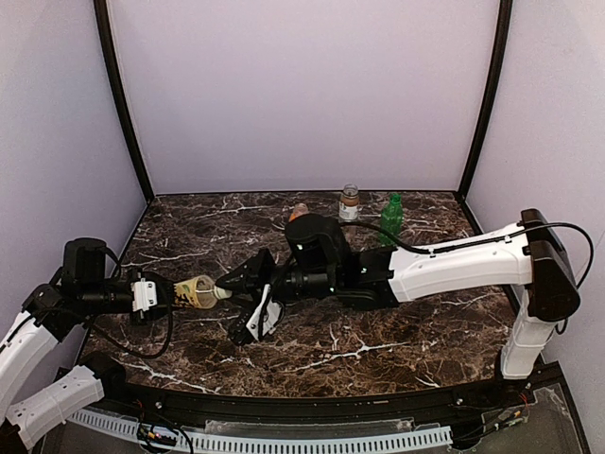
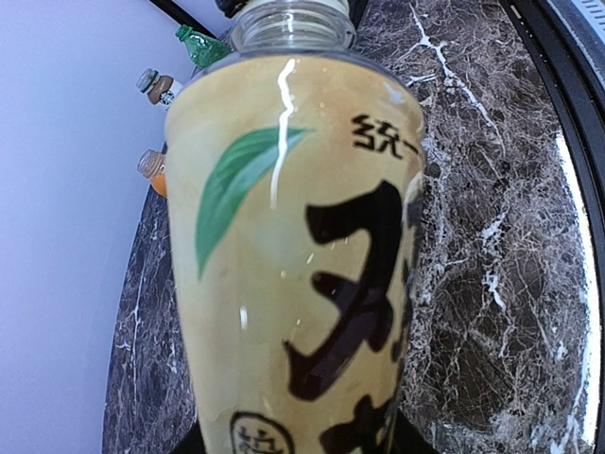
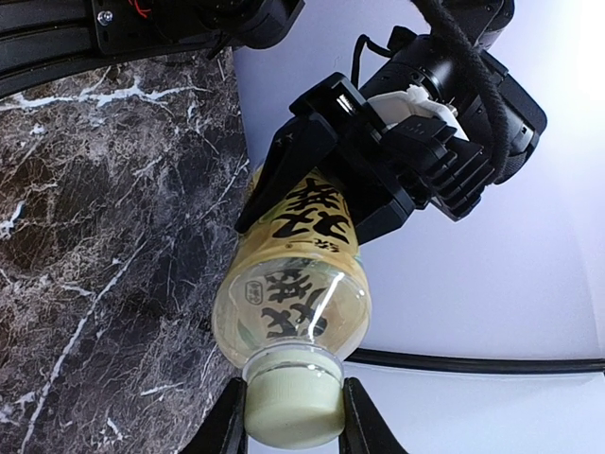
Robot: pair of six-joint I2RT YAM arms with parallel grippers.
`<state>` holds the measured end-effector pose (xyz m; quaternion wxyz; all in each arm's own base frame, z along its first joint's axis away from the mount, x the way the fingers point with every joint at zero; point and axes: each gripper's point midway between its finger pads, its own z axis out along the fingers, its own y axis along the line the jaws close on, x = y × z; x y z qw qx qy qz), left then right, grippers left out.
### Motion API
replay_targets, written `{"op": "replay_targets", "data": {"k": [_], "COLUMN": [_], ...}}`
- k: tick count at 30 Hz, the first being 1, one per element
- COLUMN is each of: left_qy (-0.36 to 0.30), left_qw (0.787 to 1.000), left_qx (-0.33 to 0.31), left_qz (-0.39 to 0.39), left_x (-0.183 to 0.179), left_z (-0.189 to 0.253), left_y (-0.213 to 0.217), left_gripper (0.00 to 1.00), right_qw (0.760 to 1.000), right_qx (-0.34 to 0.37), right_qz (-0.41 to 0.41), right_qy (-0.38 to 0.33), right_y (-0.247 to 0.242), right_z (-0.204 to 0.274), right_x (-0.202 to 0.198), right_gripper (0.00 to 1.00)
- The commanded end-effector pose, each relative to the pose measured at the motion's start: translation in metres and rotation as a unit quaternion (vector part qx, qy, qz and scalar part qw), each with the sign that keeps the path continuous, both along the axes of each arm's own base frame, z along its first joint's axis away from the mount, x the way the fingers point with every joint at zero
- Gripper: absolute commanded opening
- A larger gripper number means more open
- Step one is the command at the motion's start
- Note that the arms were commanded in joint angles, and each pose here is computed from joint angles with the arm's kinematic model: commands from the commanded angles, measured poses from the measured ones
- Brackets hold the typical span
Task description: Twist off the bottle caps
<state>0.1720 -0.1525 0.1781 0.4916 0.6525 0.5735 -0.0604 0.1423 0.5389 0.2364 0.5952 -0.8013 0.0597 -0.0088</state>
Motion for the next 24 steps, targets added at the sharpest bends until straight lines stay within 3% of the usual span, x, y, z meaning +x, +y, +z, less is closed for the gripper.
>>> {"op": "replay_targets", "data": {"k": [1, 9, 16, 21, 24], "left_qy": [0.014, 0.01, 0.001, -0.006, -0.004], "left_qw": [0.999, 0.999, 0.999, 0.997, 0.996], "left_qx": [-0.034, -0.038, -0.036, -0.067, -0.084], "left_qz": [-0.034, -0.026, -0.007, 0.024, 0.032], "left_x": [-0.013, -0.011, -0.004, 0.008, 0.012], "left_z": [0.011, 0.015, 0.019, 0.032, 0.038], "left_y": [-0.011, -0.01, -0.007, -0.007, -0.009], "left_gripper": [0.01, 0.01, 0.01, 0.01, 0.01], "right_qw": [0.995, 0.993, 0.993, 0.992, 0.99], "right_qx": [0.084, 0.118, 0.118, 0.121, 0.126], "right_qz": [-0.007, -0.015, -0.026, -0.043, -0.054], "right_qy": [-0.047, -0.025, -0.003, 0.017, 0.04], "right_y": [0.007, 0.007, -0.002, -0.007, -0.008], "right_z": [0.042, 0.057, 0.058, 0.058, 0.06], "right_x": [0.003, 0.003, 0.003, 0.006, 0.01], "right_gripper": [0.03, 0.4, 0.54, 0.73, 0.9]}}
